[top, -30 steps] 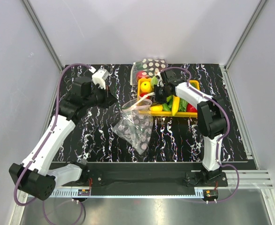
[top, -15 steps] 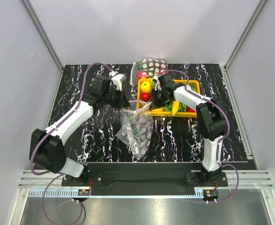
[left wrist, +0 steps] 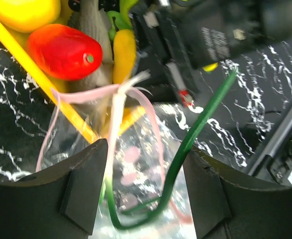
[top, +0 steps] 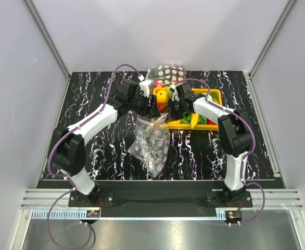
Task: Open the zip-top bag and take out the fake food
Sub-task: Pick up the fake vegetable from the zipper food storage bag.
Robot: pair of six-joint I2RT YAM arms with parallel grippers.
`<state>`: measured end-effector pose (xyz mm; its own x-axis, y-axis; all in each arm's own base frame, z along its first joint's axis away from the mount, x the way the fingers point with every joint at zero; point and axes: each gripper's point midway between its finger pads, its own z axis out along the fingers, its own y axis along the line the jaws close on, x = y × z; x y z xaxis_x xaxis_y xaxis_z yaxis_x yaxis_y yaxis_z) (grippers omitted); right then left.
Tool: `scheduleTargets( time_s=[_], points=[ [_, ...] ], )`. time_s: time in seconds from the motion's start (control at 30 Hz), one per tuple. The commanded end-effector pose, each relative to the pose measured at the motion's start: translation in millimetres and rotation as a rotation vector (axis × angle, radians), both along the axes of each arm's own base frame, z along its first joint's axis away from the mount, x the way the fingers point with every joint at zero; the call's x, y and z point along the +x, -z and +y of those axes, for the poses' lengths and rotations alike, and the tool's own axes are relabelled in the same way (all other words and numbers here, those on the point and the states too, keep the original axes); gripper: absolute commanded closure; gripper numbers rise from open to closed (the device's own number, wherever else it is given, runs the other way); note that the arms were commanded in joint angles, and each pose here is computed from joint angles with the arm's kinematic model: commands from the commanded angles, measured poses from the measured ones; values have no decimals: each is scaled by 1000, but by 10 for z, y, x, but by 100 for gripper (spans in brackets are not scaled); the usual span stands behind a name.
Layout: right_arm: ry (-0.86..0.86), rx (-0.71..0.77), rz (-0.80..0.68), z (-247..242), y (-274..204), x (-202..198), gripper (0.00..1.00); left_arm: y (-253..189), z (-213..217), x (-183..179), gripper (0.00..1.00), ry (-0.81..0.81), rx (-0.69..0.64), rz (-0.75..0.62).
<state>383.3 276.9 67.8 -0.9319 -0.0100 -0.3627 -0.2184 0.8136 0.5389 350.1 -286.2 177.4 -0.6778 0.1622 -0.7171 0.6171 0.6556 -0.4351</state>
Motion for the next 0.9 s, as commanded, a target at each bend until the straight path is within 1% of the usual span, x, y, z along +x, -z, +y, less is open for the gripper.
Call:
scheduleTargets(
  time_s=[0.0,0.07,0.23,0.47,0.73,0.87],
  points=[
    [-20,76,-68,118,-310,9,100,-46,-149,217,35,28,-17,-76],
    [-25,86,-69,131,-331,3,100,68,-170,280,36,24,5,-57],
    [-30,100,-73,146,-343,-11,100,186,-172,409,38,4,39,-61],
    [-42,117,-77,176,-362,-23,100,418,-180,403,39,7,64,-21],
    [-42,136,-79,201,-405,-8,100,717,-185,325,39,4,148,1],
    [-47,155,-81,213,-449,-39,100,832,-187,373,37,-14,176,14]
  ],
)
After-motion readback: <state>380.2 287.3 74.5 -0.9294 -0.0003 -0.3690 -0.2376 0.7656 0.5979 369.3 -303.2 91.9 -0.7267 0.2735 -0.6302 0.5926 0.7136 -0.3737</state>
